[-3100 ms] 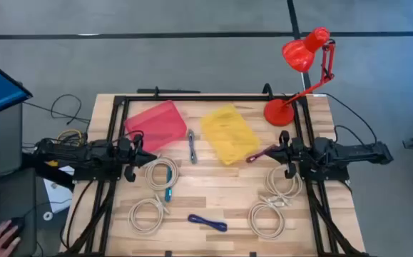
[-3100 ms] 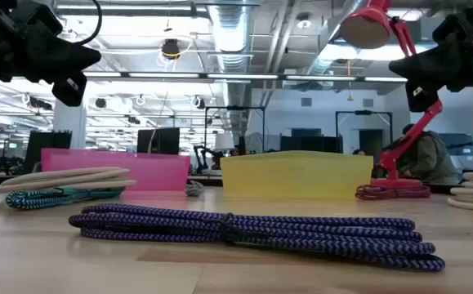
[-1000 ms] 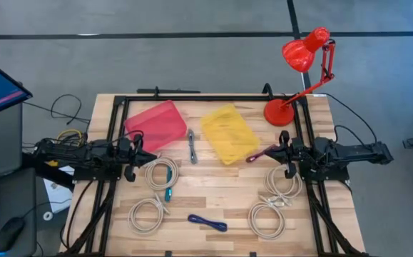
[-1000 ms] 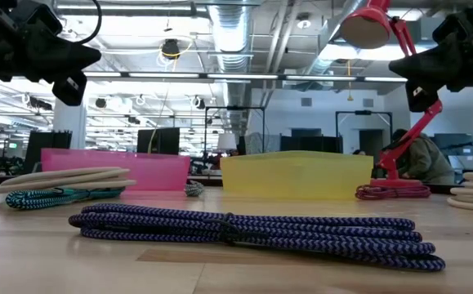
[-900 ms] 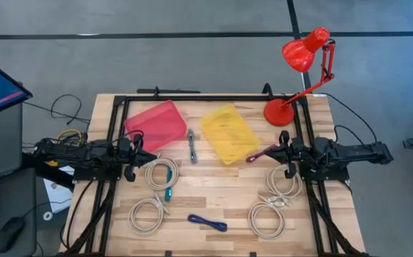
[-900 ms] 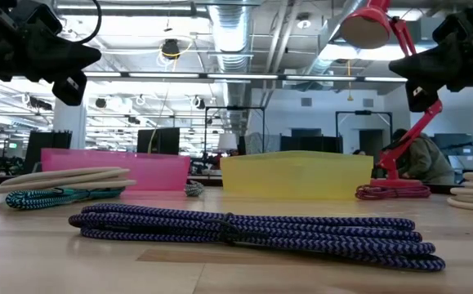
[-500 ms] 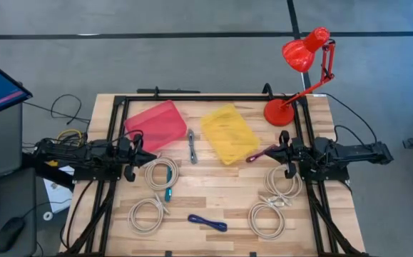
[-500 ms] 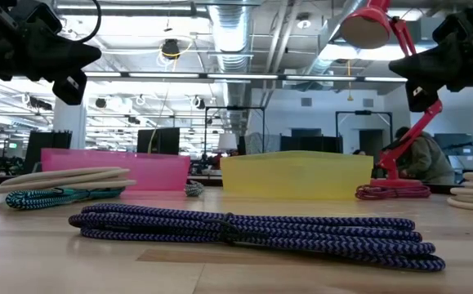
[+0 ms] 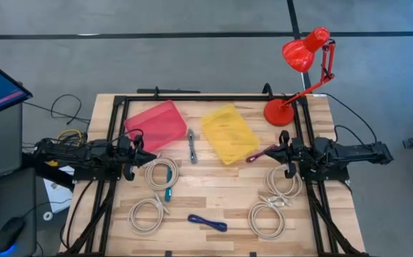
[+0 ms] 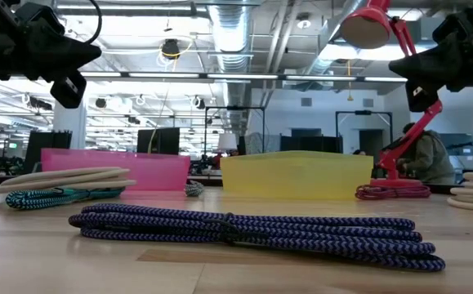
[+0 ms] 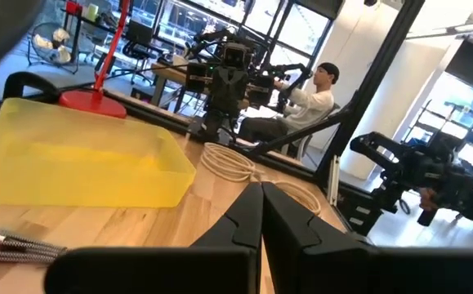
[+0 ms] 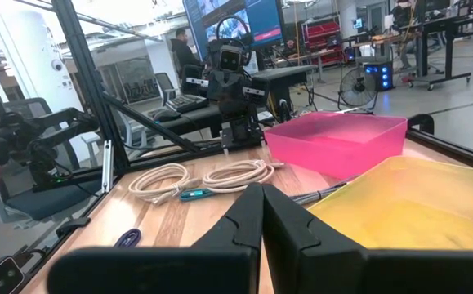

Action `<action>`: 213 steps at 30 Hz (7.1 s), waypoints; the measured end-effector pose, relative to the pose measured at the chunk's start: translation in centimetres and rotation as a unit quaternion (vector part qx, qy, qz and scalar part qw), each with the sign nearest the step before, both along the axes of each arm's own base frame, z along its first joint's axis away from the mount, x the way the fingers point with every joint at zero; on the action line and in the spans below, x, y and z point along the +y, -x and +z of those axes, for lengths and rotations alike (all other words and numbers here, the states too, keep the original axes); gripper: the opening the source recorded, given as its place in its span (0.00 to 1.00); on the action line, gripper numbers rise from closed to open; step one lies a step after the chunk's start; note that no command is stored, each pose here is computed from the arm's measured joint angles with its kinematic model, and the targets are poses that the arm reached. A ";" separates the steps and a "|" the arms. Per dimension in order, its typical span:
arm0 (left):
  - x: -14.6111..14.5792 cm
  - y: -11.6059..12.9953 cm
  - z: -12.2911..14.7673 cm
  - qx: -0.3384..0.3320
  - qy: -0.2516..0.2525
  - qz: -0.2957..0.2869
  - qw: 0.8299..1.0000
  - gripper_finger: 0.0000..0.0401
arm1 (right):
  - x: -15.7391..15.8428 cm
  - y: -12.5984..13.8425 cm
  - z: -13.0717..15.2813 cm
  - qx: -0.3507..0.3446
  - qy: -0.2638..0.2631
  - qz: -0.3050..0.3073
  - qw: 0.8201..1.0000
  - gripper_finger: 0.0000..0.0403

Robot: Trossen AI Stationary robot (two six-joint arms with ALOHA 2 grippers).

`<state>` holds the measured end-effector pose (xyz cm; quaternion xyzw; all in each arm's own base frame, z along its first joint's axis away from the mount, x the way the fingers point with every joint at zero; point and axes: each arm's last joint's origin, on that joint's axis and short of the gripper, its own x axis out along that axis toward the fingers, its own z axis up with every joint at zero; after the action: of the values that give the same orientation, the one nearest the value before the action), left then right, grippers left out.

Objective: Pick & Place USB Port
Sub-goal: Put the pink charger cable into the yellow transparent bin

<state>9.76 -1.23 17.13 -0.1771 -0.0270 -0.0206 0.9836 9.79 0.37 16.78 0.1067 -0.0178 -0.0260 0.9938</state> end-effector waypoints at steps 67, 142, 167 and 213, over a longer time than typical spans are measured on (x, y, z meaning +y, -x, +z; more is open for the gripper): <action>-0.2 -4.1 10.7 -0.024 0.023 0.082 0.996 0.01 | -0.6 -0.1 10.4 0.451 0.016 -0.112 0.885 0.00; -0.2 -4.1 10.7 -0.023 0.024 0.081 0.996 0.01 | -6.3 -6.7 0.2 0.693 0.123 0.035 0.709 0.47; -0.2 -4.1 10.7 -0.023 0.024 0.081 0.996 0.01 | -8.7 -7.7 -3.1 0.706 0.071 0.039 0.703 0.12; -0.2 -4.1 10.7 -0.024 0.024 0.081 0.996 0.01 | -10.4 -19.2 11.5 0.608 -0.057 -0.175 0.772 0.00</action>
<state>13.91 -1.44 27.79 -0.1978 -0.0649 0.0561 0.9765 29.00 -10.02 28.30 0.1203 0.5735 -0.2603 0.7673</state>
